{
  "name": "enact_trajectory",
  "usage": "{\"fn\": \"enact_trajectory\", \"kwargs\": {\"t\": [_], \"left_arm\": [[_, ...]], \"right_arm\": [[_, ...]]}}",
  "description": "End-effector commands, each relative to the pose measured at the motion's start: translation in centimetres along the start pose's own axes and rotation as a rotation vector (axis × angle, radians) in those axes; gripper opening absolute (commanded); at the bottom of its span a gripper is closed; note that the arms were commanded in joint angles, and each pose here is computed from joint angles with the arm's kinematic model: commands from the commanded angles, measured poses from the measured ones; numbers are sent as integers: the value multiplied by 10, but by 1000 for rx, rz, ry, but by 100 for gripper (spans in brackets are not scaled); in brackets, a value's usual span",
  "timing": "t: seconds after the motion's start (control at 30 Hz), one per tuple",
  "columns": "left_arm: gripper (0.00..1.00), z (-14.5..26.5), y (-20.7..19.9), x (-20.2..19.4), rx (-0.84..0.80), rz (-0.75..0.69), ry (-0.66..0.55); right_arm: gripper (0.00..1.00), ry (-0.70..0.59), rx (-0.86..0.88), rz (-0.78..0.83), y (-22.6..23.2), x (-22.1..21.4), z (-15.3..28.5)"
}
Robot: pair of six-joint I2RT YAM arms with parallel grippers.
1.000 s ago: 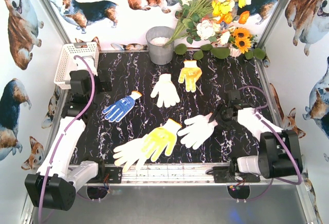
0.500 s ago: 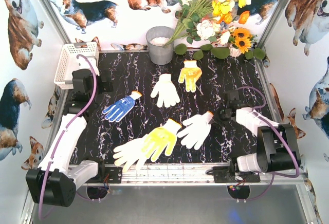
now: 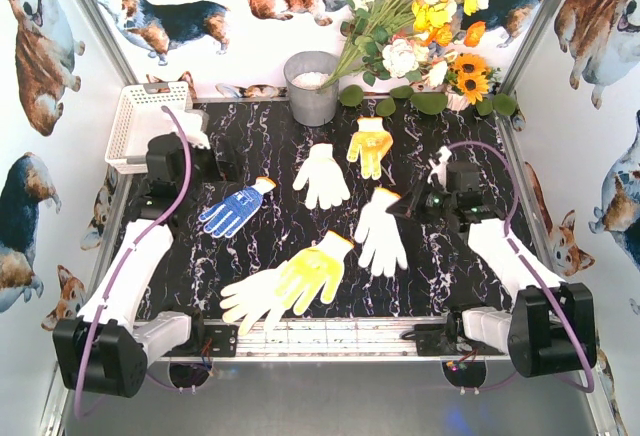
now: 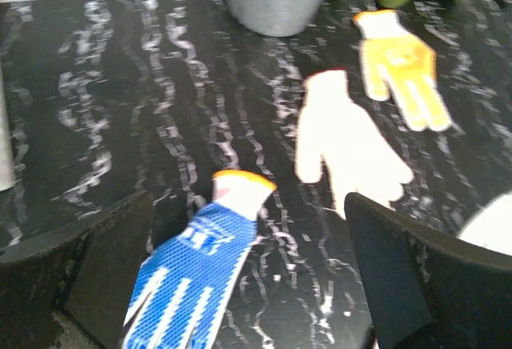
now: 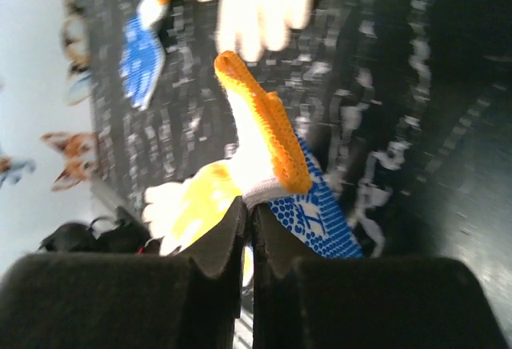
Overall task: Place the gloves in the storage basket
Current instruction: Pick up the glove from the center of the board.
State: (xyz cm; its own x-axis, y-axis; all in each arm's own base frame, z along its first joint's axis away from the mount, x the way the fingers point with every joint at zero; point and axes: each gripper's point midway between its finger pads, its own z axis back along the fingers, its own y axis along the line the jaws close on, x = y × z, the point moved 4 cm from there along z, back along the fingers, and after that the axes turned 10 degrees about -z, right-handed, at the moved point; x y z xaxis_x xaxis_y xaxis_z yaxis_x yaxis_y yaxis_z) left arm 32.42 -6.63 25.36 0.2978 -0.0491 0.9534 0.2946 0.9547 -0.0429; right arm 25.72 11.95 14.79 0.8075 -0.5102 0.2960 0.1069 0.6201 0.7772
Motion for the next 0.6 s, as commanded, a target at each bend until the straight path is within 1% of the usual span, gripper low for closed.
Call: {"fn": "enact_trajectory", "kwargs": {"t": [0.0, 0.13, 0.33, 0.43, 0.57], "left_arm": [[100, -5, -46, 10, -265, 13, -72], [100, -4, -88, 8, -475, 20, -80], [100, -2, -151, -5, -812, 60, 17], [100, 9, -175, -3, -994, 118, 9], [100, 21, -195, -3, -1174, 193, 24]], "right_arm": [[0, 56, 377, 177, 81, 8, 24], [0, 123, 527, 259, 121, -3, 44], [0, 235, 673, 346, 165, -24, 60], [0, 268, 734, 374, 181, -34, 65], [0, 331, 756, 345, 185, -42, 52]]}}
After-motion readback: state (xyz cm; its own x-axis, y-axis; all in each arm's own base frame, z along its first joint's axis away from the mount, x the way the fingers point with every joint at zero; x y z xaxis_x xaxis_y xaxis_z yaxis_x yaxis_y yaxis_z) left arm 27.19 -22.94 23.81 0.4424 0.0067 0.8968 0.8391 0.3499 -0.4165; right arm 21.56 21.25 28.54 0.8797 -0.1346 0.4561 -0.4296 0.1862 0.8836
